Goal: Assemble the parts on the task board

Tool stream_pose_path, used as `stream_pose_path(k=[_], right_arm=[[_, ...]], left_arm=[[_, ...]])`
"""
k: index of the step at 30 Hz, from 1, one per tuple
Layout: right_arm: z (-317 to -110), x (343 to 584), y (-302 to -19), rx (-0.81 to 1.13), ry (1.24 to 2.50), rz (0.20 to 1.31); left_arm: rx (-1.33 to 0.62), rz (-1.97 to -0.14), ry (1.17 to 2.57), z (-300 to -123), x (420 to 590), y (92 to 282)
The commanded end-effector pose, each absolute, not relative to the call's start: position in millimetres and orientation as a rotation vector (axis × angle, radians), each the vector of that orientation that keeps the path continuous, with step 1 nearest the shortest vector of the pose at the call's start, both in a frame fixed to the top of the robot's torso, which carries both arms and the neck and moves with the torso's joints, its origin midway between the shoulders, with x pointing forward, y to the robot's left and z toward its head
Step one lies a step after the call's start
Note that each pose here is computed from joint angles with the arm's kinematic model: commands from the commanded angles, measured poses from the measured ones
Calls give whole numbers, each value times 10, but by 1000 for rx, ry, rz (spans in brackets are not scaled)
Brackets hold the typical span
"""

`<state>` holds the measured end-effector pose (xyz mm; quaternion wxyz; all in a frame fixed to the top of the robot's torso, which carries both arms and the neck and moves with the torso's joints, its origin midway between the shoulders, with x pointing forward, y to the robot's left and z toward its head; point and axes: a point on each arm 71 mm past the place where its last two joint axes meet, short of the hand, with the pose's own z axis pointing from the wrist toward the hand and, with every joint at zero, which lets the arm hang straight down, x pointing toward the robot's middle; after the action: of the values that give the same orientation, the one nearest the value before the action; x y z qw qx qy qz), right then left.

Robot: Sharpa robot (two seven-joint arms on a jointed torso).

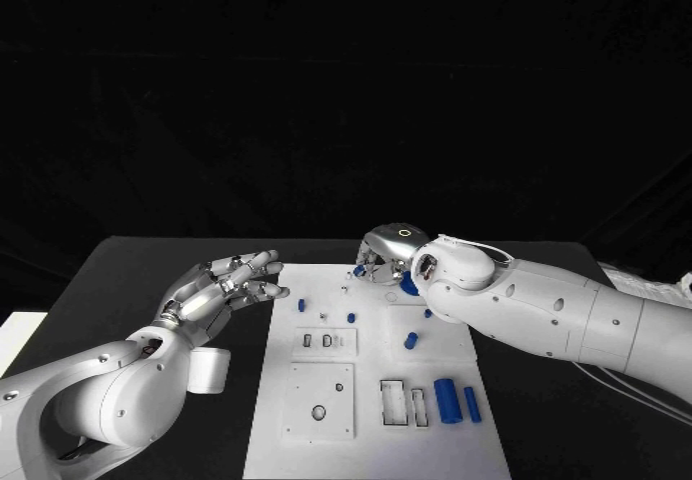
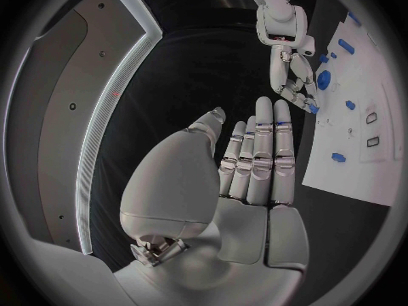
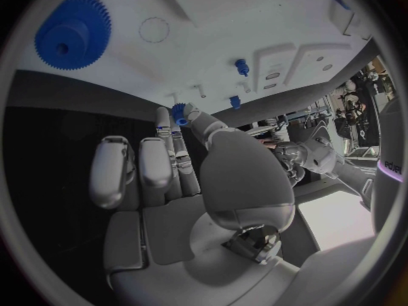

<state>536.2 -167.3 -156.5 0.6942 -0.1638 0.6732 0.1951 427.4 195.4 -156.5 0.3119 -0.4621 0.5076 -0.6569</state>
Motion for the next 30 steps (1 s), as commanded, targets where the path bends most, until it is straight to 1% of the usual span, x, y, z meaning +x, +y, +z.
stream_pose_path(k=[1, 17, 30], right_arm=[[-1557, 5400, -1655, -374, 1473, 406], [-1637, 5470, -1518, -406, 1507, 393], [-1690, 5502, -1522, -412, 1549, 340]], left_arm=[[-1215, -1747, 1338, -1549, 4275, 1934], [-1209, -1756, 1339, -1524, 4271, 1917], [-1206, -1758, 1339, -1511, 4272, 1915]])
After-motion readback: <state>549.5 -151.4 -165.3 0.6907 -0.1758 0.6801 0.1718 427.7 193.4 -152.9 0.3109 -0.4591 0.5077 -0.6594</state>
